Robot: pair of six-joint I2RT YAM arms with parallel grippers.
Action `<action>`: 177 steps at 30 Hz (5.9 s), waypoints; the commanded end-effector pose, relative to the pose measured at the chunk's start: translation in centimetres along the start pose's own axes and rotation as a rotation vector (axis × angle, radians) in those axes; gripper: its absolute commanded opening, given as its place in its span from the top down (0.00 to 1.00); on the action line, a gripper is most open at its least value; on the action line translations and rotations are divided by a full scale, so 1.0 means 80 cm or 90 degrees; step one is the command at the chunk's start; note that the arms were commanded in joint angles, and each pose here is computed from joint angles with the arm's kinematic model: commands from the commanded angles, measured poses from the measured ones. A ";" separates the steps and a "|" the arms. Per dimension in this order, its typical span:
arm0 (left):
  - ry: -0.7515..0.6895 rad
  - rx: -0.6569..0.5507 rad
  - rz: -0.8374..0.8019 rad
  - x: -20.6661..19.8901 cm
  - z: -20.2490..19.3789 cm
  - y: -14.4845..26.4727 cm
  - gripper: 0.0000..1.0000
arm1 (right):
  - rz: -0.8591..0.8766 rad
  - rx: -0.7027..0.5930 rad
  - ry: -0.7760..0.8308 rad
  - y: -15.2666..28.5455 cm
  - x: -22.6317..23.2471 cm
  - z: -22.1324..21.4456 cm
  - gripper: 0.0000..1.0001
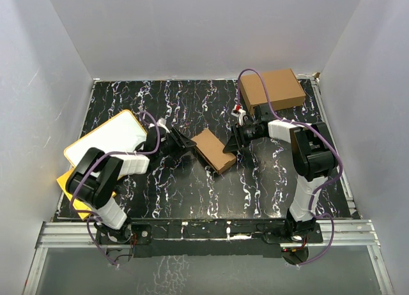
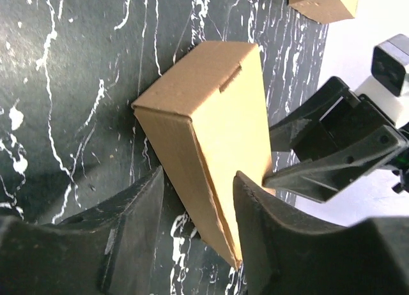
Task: Fold the paper box
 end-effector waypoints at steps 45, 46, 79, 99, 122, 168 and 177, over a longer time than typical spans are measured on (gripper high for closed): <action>0.123 0.074 0.020 -0.089 -0.169 0.003 0.74 | -0.049 0.030 0.019 -0.012 -0.024 -0.013 0.49; 0.125 0.073 0.022 -0.090 -0.169 0.005 0.72 | -0.050 0.030 0.017 -0.012 -0.025 -0.013 0.49; 0.174 0.068 0.094 -0.098 -0.175 0.002 0.94 | -0.054 0.032 0.020 -0.013 -0.025 -0.014 0.49; -0.088 0.010 -0.114 -0.130 -0.142 0.085 0.23 | 0.007 0.017 -0.054 -0.004 -0.026 -0.017 0.48; -0.030 -0.187 -0.153 -0.068 -0.062 0.066 0.03 | 0.036 0.002 -0.190 0.013 -0.063 -0.037 0.70; -0.132 -0.211 0.011 -0.058 -0.001 0.049 0.67 | 0.067 -0.095 -0.076 0.104 -0.033 0.023 0.40; -0.494 -0.098 0.218 -0.082 0.069 0.134 0.81 | 0.057 -0.108 -0.065 0.115 -0.032 0.026 0.41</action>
Point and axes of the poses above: each gripper's point midway between its finger pads, its own y axis back along the fingers, its own x axis along the line the jaws close on, z = x × y, the point moved 1 cm from there along y, back along the fingers, and after that the axes turned 5 degrees about -y, right-handed, at the moved point
